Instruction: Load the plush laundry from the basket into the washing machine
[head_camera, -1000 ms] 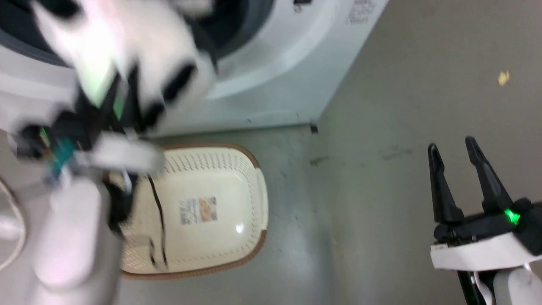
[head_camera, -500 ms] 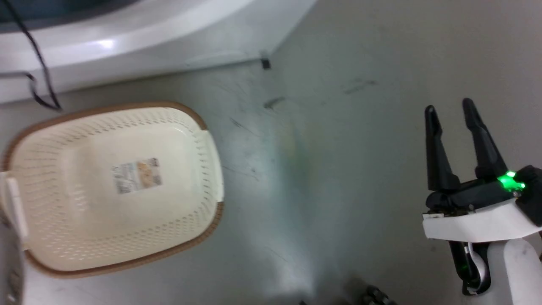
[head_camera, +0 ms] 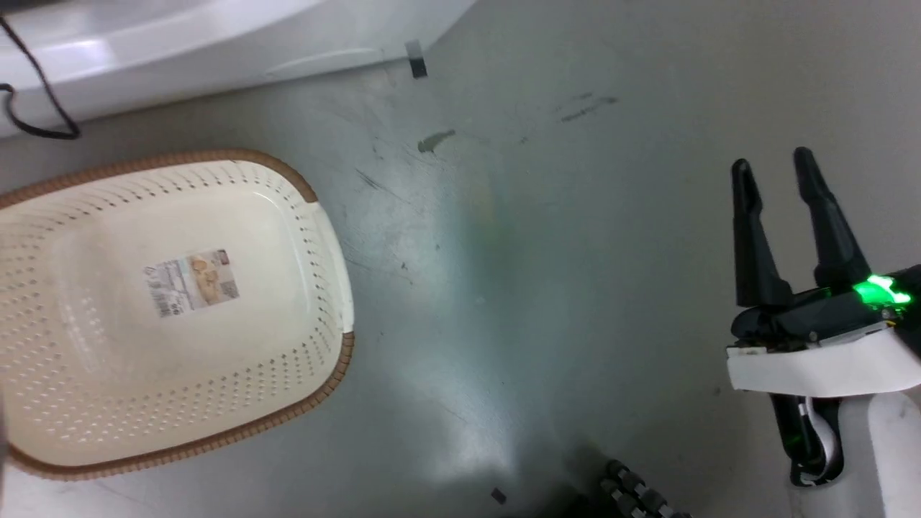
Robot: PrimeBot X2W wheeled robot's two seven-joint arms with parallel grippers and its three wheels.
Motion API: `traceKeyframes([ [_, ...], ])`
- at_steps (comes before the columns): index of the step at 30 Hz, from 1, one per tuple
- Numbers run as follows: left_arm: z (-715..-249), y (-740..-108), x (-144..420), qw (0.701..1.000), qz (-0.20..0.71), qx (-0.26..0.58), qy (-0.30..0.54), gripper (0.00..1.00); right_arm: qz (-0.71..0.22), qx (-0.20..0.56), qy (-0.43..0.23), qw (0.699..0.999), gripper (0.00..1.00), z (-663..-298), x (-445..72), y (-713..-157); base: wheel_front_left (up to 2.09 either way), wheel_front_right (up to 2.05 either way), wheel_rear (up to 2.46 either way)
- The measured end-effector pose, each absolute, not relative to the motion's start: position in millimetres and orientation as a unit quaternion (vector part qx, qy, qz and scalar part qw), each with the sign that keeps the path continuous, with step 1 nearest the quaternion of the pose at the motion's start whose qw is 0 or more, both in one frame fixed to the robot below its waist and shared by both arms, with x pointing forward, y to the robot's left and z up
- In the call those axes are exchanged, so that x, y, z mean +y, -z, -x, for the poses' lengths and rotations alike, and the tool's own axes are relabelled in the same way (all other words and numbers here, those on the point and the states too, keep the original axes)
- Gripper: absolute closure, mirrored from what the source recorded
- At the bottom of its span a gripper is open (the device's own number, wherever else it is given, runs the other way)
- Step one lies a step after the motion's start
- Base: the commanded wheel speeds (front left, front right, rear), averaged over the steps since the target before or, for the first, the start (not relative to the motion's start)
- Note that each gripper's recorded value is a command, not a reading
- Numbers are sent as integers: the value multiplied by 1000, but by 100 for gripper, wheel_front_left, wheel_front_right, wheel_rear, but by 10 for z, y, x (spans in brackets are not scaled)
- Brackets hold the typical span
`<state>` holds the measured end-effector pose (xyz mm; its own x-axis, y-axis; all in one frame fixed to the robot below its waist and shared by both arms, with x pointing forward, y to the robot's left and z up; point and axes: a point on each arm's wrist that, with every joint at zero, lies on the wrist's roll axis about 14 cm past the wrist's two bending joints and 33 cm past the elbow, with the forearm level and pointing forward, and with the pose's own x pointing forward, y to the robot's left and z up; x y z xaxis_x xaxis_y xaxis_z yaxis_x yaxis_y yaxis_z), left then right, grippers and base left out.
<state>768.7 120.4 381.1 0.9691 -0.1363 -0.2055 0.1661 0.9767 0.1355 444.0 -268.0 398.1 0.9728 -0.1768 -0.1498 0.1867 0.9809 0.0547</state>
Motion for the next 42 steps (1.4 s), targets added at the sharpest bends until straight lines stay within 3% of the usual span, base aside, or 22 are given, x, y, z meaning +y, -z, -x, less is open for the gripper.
traceKeyframes([
  [8,-7235,-4128,1080,991,-55,45,112,0,-12,28,81,996,0,-4429,-2641,-4359,0,0,0],
  [15,-6546,-4458,1139,993,-16,32,115,0,2,-12,57,998,0,-4256,-2547,-4756,0,0,0],
  [19,-6090,-4855,1307,995,18,-16,92,0,-1,-45,39,998,0,-4183,-2430,-5013,0,0,0],
  [28,-4738,-5076,1538,997,34,-43,62,0,-17,-83,2,996,0,-3894,-2145,-5318,0,0,0],
  [35,-4030,-5109,1714,998,38,-44,19,0,-31,-100,-36,994,0,-3788,-1871,-5438,0,0,0],
  [42,-3672,-5000,1786,999,33,-28,-10,0,-32,-93,-55,994,0,-3718,-1717,-5400,0,0,0],
])
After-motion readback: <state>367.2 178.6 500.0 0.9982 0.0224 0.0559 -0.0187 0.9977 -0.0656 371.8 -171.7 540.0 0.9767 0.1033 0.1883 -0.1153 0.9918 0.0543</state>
